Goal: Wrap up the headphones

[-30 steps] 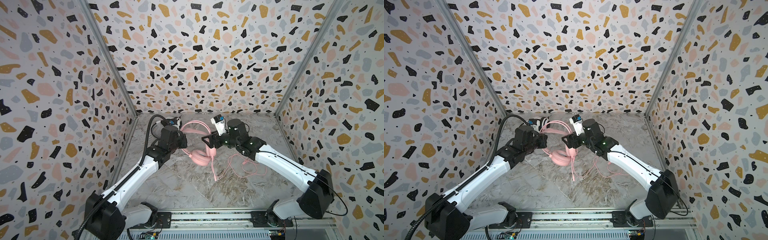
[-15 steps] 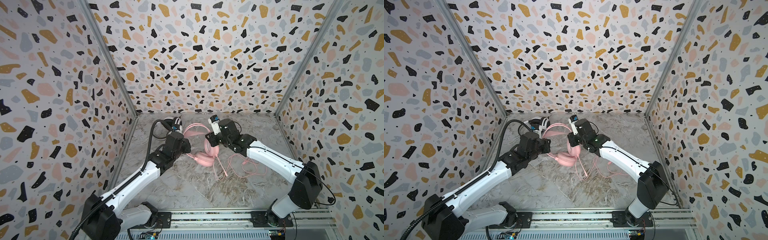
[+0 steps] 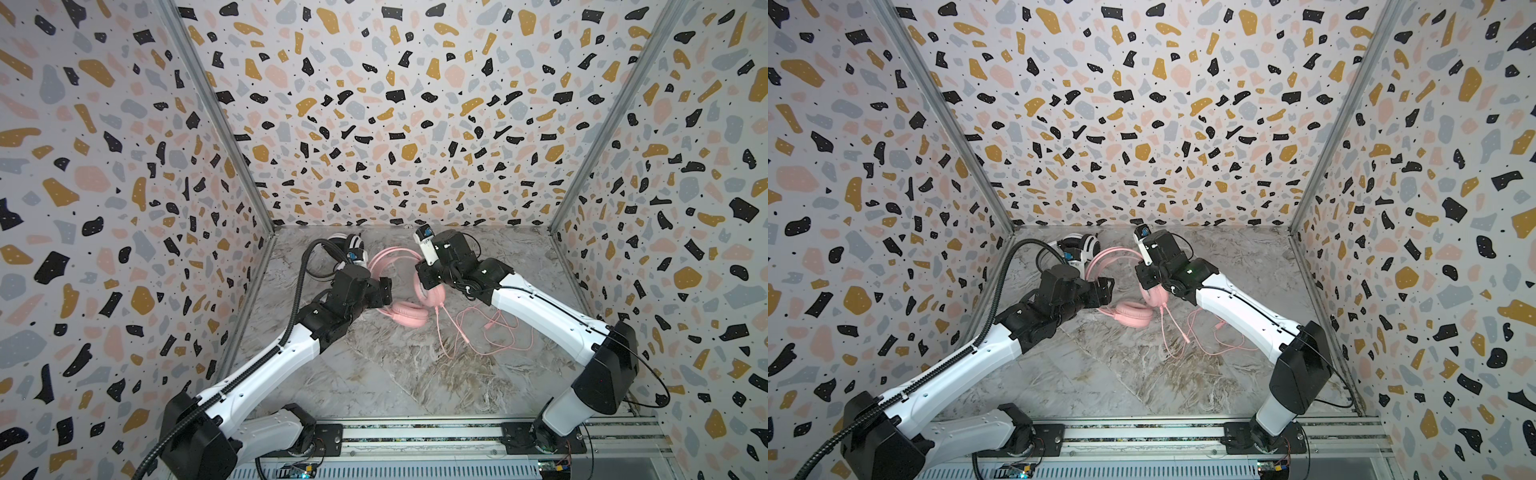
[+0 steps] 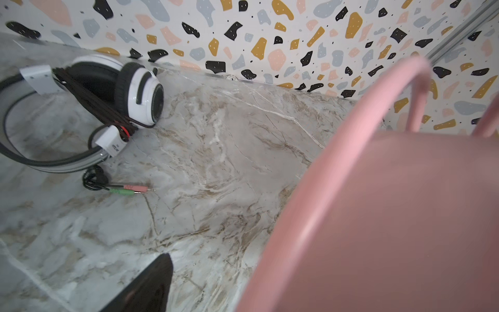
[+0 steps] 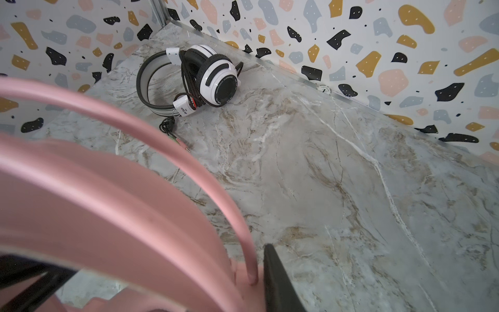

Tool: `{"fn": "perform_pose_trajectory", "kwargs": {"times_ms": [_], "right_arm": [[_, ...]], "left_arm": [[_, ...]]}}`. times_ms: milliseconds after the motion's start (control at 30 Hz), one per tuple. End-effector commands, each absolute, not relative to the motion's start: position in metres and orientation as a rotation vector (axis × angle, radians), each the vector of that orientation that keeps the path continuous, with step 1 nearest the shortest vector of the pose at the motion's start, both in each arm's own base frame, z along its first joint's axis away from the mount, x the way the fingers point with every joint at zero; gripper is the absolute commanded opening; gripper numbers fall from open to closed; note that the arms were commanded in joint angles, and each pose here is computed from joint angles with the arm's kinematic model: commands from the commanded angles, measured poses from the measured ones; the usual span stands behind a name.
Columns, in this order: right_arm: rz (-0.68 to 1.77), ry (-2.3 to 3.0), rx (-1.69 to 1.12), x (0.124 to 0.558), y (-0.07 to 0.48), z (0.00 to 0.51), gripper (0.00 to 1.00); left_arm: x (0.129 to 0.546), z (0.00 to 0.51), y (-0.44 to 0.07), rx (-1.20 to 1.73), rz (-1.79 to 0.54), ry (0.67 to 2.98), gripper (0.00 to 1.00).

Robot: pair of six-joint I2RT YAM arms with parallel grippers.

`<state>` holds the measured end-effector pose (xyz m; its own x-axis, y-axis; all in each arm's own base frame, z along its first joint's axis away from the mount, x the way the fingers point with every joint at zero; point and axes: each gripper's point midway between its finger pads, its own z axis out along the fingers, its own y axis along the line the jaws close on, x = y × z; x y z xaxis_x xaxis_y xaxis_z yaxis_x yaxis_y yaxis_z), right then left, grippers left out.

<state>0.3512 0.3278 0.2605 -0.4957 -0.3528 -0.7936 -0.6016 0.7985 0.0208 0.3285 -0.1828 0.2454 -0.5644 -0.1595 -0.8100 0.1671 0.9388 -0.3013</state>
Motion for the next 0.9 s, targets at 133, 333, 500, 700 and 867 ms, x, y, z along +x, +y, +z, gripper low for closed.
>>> {"fn": "perform_pose_trajectory", "kwargs": {"times_ms": [133, 333, 500, 700, 867], "right_arm": [[0.338, 2.082, -0.854, 0.338, 0.355, 0.281, 0.22], [0.298, 2.064, -0.905, 0.332, 0.363, 0.283, 0.22], [0.274, 2.052, -0.912, 0.333, 0.360, 0.289, 0.22], [0.259, 2.042, -0.927, 0.333, 0.360, 0.295, 0.22], [0.276, 2.042, -0.955, 0.327, 0.361, 0.295, 0.23]], "left_arm": [[0.335, 0.279, -0.183, 0.040, -0.402, 2.054, 0.96], [0.339, 0.270, -0.180, 0.117, -0.294, 2.118, 0.92], [0.331, 0.250, -0.179, 0.200, -0.248, 2.185, 0.91], [0.323, 0.234, -0.172, 0.248, -0.184, 2.247, 0.81], [0.322, 0.234, -0.165, 0.229, -0.186, 2.229, 0.47]]}}
